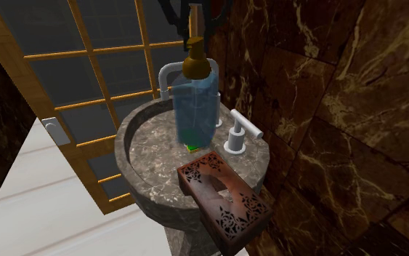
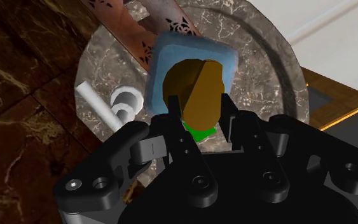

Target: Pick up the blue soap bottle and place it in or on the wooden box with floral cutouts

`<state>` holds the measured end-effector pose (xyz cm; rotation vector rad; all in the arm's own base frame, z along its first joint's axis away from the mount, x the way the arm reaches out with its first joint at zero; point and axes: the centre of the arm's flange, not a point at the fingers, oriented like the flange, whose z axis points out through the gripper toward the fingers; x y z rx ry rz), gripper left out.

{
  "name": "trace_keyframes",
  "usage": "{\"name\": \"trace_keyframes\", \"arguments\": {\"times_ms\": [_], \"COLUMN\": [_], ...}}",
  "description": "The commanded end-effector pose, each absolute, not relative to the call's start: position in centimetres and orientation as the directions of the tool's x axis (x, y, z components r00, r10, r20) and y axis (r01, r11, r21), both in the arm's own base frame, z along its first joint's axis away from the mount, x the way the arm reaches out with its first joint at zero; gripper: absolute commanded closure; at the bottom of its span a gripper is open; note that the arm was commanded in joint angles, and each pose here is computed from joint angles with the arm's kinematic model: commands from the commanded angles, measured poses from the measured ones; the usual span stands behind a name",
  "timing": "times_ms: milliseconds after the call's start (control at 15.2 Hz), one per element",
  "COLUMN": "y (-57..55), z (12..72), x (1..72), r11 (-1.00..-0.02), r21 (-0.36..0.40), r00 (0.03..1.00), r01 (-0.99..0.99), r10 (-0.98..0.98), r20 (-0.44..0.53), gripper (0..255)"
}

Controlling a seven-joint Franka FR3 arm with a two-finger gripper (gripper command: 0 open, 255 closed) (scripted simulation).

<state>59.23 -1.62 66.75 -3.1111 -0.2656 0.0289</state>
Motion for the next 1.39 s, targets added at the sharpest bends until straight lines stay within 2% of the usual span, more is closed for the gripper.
{"name": "trace_keyframes", "arguments": {"times_ms": [0,330,1320], "y": [-3.2,-8.5,-8.5], "z": [68.1,71.9,63.9], "x": [57.7,53.8,53.8], "r11": [-0.985,-0.985,-0.985], "r21": [-0.021,-0.021,-0.021], "r00": [0.985,0.985,0.985], "r01": [0.17,0.17,0.17], "r10": [0.171,0.171,0.171], "r20": [-0.017,-0.017,-0.017], "gripper": [255,255,255]}}
